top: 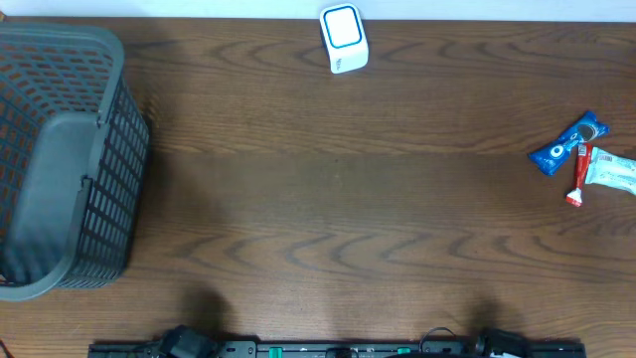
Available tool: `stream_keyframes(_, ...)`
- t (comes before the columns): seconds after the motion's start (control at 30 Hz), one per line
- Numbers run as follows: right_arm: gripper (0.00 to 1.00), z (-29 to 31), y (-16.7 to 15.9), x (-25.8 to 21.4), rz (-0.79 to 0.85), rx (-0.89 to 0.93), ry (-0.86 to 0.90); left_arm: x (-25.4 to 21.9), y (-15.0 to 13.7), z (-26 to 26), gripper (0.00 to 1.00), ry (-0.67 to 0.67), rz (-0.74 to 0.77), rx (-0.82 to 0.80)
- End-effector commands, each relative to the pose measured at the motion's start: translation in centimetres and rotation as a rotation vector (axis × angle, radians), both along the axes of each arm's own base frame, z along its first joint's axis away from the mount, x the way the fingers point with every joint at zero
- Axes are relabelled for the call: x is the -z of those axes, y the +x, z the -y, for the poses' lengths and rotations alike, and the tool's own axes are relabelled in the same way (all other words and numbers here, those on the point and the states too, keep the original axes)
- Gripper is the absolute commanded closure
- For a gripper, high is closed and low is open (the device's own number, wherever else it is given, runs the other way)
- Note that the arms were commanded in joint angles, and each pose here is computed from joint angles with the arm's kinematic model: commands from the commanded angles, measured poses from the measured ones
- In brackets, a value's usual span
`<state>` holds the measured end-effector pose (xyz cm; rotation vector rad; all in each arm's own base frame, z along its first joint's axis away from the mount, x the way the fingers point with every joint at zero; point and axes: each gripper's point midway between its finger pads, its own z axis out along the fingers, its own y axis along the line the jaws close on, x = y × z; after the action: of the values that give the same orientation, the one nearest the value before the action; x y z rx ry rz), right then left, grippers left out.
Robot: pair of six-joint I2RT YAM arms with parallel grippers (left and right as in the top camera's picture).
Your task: Scan the item barcode
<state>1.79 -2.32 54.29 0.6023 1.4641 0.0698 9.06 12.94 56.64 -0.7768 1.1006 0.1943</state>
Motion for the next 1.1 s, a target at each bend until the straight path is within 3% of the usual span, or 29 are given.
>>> stream_keyframes(0.0,0.01,1.0,1.4,2.5,-0.023,-0.026,-0.001,0.0,-0.5,-0.3,0.02,-0.014,0.017,-0.003)
stream_keyframes(0.2,0.01,1.5,6.5,7.3,0.038,-0.087,-0.009,0.0,-0.5,-0.3,0.02,-0.014,0.017,-0.003)
stream_keyframes(0.4,0.01,1.7,12.9,15.3,0.002,-0.102,-0.005,0.0,-0.5,-0.3,0.02,-0.014,0.017,-0.003)
stream_keyframes(0.6,0.01,2.0,16.1,22.5,-0.025,-0.094,-0.003,0.0,-0.5,-0.3,0.02,-0.014,0.017,-0.003)
stream_keyframes(0.63,0.09,2.2,16.3,23.7,-0.028,-0.087,-0.003,0.0,-0.5,-0.3,0.02,-0.014,0.017,-0.003)
stream_keyframes(0.7,0.17,2.2,16.7,25.7,-0.041,-0.084,-0.02,0.0,-0.5,-0.3,0.02,-0.014,0.017,-0.003)
stream_keyframes(0.8,0.18,2.6,17.2,28.6,-0.07,-0.063,-0.028,0.0,-0.5,-0.3,0.02,-0.014,0.017,-0.003)
stream_keyframes(0.97,0.62,3.9,18.1,32.7,-0.161,0.003,-0.022,0.0,-0.5,-0.3,0.02,-0.014,0.017,-0.003)
stream_keyframes(1.0,0.67,4.3,18.1,33.4,-0.177,0.023,-0.023,0.0,-0.5,-0.3,0.02,-0.014,0.017,-0.003)
stream_keyframes(1.07,0.68,4.7,18.1,34.5,-0.203,0.049,-0.024,0.0,-0.5,-0.3,0.02,-0.014,0.017,-0.003)
